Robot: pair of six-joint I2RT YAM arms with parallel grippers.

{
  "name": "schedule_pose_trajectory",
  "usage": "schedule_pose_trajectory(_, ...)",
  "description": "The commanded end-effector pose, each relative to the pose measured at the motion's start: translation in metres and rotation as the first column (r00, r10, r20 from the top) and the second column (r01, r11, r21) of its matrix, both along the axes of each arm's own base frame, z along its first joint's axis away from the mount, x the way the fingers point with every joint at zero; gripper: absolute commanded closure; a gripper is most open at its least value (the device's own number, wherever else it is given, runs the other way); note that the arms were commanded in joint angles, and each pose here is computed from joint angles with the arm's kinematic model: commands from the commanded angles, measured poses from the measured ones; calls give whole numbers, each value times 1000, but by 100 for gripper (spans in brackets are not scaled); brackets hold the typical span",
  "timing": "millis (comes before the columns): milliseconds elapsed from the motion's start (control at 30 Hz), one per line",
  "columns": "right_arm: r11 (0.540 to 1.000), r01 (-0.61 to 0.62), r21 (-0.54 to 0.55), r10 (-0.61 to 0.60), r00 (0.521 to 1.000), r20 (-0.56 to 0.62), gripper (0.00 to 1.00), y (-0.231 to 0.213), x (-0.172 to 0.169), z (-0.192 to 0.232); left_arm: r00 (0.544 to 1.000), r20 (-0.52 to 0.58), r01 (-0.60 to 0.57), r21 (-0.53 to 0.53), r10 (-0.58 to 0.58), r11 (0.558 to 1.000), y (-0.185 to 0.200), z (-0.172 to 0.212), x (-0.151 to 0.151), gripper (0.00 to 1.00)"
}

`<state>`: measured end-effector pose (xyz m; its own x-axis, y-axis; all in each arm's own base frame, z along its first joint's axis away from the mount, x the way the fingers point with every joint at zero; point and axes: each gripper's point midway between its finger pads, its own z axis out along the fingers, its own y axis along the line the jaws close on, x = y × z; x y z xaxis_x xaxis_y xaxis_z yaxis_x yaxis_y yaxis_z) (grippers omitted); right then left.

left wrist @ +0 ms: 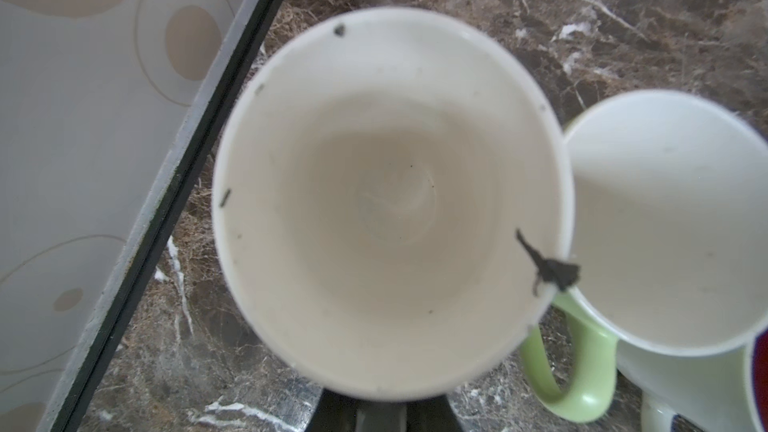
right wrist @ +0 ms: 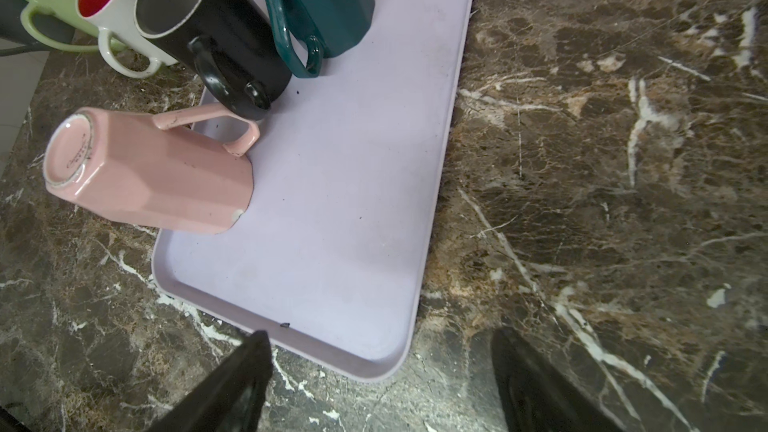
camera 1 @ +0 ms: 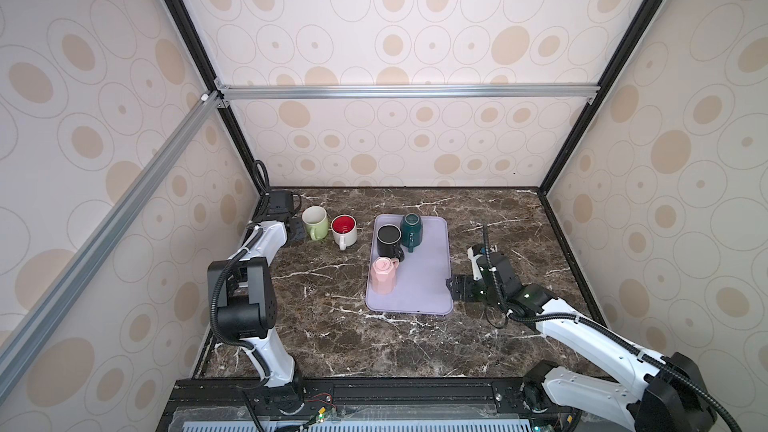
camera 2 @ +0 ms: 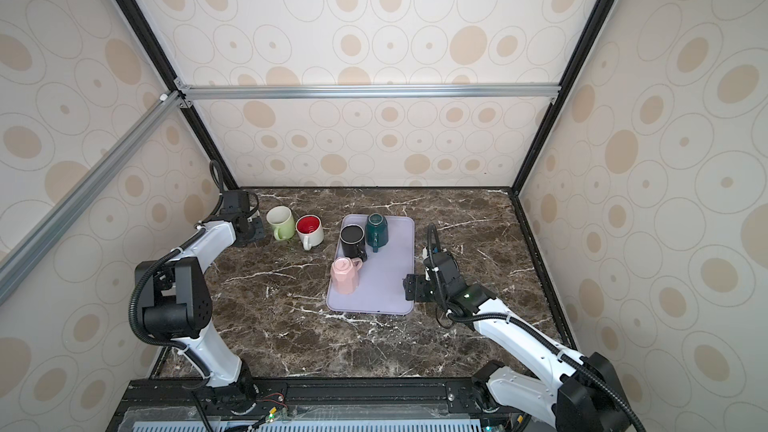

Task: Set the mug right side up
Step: 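Open the left gripper and withdraw it from the grey mug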

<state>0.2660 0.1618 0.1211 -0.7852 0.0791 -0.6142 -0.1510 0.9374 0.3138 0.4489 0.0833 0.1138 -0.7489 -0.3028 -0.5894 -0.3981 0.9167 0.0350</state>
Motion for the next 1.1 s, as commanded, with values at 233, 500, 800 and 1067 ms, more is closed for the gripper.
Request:
schedule_pose_trajectory(233,1000,28,-13,-28,1000,-4,14,-6,3,-1,999,39,-15,-11,16,1000,3,1,12,100)
schedule_pose_trajectory(500,999,10,-36,-11,1000,-18,14,-2,9,-2,999,35,-17,-33,18,999,0,-2,8,44)
schedule_pose_trajectory(800,999,9,-40,-10,1000,-26,14,0,12,-3,997,59,54,-113,-48,992,-20,15,-6,15)
schedule_pose_trajectory(1067,999,-9,-40,8,999,-36,11,4,17,0,983,158,111,-118,-92,987,-42,55,-48,2)
